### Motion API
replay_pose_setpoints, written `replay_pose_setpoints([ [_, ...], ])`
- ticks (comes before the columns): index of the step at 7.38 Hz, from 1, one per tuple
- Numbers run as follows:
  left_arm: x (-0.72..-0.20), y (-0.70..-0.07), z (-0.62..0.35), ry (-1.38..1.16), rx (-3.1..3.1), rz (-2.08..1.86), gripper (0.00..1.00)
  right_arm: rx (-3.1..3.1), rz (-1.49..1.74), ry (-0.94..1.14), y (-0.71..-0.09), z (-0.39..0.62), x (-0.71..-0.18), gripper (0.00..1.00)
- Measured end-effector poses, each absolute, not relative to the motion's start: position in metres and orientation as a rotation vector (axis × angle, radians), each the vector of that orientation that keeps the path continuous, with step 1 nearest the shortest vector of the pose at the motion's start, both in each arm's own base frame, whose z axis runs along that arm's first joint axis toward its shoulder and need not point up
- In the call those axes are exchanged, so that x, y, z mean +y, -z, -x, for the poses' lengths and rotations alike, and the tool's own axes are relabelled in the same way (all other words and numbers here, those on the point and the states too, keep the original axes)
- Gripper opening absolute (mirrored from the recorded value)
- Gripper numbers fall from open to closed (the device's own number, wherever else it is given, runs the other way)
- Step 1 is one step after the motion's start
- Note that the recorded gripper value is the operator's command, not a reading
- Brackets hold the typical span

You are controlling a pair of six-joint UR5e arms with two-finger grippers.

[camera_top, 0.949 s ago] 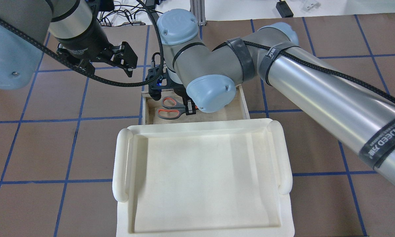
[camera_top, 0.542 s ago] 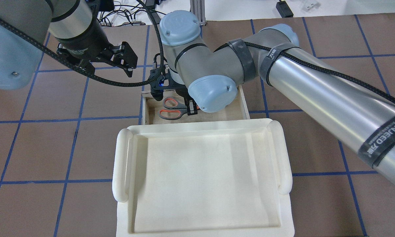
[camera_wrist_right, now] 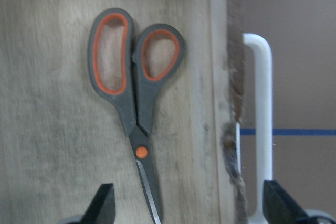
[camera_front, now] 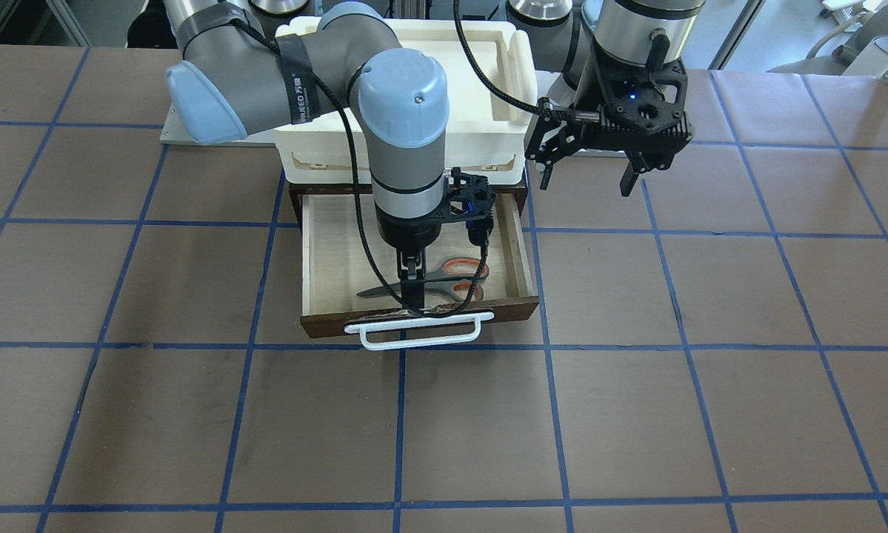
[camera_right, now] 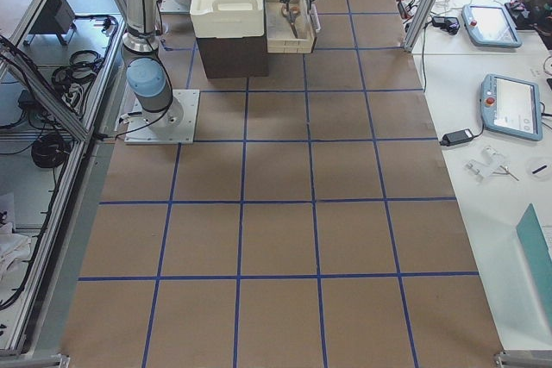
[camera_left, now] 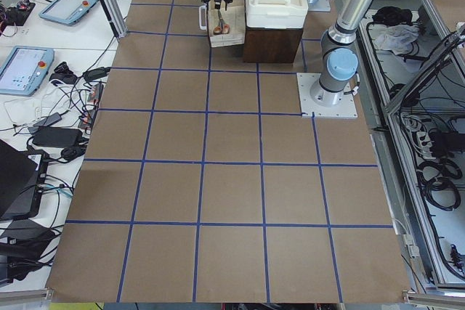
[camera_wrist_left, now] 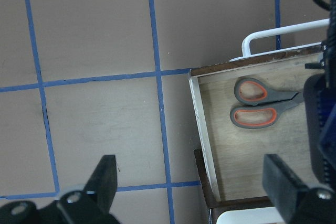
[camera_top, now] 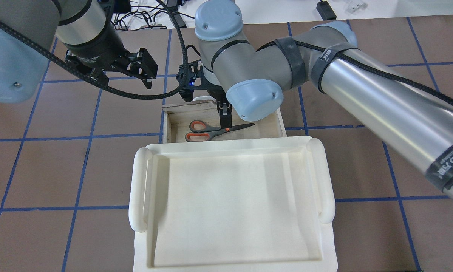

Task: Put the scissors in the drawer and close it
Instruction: 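Lower the scissors into the drawer and open the right gripper, then raise the right gripper and withdraw it from the drawer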

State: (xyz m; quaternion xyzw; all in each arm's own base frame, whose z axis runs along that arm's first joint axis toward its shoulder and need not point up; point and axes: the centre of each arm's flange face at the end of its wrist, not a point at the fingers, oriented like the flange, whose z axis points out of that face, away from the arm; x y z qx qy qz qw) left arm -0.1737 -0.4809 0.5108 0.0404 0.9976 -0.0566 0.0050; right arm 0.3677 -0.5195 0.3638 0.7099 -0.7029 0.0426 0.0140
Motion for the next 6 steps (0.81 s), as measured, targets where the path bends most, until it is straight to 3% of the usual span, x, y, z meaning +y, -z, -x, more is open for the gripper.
replay_pose_setpoints([
  [2, -0.481, -0.511, 0.174, 0.177, 3.124, -0.127, 1.00, -2.396, -1.948, -0.255, -0.412, -0.324, -0.528, 1.00],
  [6, -0.479, -0.510, 0.174, 0.175, 3.125, -0.129, 1.00, -2.966, -0.950, -0.364, -0.469, -0.273, -0.521, 1.00],
])
